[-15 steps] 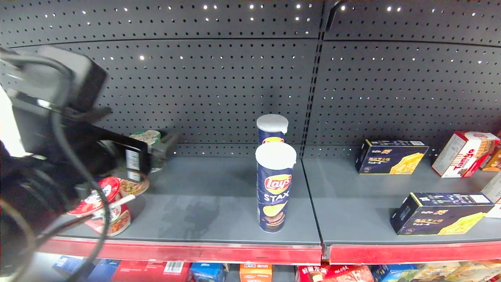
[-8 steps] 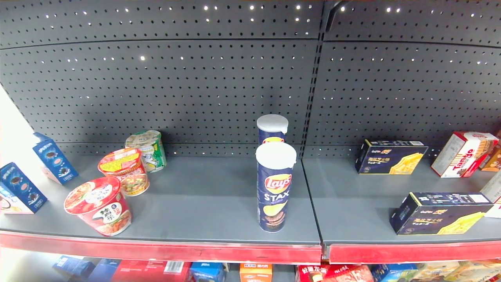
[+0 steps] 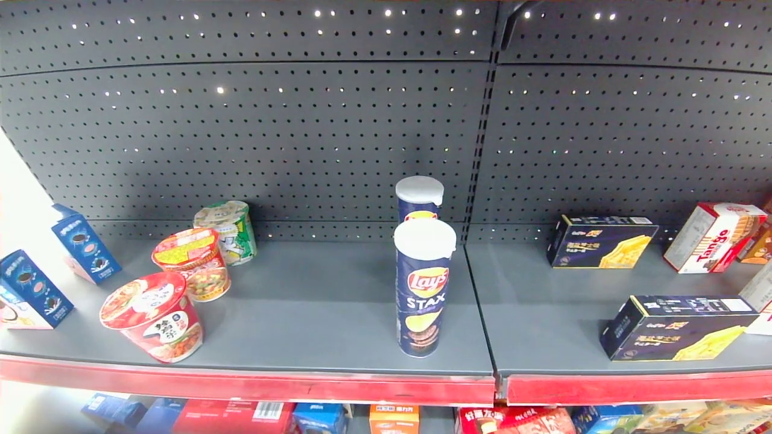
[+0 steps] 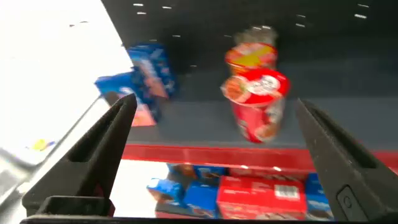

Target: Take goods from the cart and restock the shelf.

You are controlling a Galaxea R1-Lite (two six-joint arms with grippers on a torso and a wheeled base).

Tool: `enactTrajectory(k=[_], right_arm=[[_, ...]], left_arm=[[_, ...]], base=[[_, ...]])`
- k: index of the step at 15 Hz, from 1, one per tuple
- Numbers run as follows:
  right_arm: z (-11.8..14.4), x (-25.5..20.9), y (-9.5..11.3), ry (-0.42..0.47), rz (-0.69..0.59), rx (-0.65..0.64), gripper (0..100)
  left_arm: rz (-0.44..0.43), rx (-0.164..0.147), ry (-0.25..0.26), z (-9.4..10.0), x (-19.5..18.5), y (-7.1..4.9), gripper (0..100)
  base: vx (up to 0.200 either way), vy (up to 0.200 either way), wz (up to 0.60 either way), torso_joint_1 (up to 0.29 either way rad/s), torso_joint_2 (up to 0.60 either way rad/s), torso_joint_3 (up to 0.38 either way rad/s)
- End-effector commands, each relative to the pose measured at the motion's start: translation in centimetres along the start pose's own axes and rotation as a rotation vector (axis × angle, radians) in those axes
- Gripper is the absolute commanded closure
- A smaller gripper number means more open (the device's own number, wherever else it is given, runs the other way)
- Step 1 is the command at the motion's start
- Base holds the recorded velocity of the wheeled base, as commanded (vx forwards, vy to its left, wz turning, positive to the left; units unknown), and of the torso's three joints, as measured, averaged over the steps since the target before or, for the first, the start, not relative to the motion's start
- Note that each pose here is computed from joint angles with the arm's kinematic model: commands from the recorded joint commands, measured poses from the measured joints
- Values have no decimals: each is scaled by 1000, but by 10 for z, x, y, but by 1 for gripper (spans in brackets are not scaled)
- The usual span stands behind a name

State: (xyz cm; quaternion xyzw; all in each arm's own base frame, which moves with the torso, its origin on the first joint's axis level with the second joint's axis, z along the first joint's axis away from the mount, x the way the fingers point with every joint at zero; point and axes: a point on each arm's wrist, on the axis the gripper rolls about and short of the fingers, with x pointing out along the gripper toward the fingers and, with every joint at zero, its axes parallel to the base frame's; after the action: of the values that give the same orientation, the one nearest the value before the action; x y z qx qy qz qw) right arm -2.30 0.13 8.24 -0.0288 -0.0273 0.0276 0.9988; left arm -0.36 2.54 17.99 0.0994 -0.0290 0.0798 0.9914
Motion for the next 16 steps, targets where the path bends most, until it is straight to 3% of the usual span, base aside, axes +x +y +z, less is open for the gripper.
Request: enactTrajectory(k=[1,3,5,6,7,8,9,10,11,15,16], right_arm=[[-1,0,0,4,0,-10,0],[-1,0,0,4,0,-22,0],[-1,0,0,4,3,-25,0],[-1,0,0,3,8,-26,0],[-1,0,0,3,11,-26,0],[-1,0,0,3,19,-26,0],[-1,0,0,3,19,-26,0],[-1,0,0,3,16,-26,0],[-1,0,0,3,16,-26,0],[-1,0,1,2,23,-34,0],[-1,0,1,2,23,-34,0]], left_arm=[[-209,-47,-55,-50,-7,7,0],[-213,-44,-54,-48,-11,14,0],[-131,-15,-23,-31,-13,16,0],[71,49,62,-26,-16,7,0],[163,71,110,-29,-17,2,0],[198,87,174,-43,-14,-7,0],[189,83,207,-61,-13,-12,0],[129,50,194,-85,-18,-15,0],[-37,-28,94,-93,-23,-15,0],[-389,-78,23,-94,-21,-17,0],[-503,-107,11,-94,-21,-18,0]], base=[[0,0,0,0,0,0],[0,0,0,0,0,0],[0,0,0,0,0,0],[0,0,0,0,0,0],[0,0,0,0,0,0],[0,0,0,0,0,0],[0,0,0,0,0,0],[0,0,0,0,0,0],[0,0,0,0,0,0],[0,0,0,0,0,0],[0,0,0,0,0,0]])
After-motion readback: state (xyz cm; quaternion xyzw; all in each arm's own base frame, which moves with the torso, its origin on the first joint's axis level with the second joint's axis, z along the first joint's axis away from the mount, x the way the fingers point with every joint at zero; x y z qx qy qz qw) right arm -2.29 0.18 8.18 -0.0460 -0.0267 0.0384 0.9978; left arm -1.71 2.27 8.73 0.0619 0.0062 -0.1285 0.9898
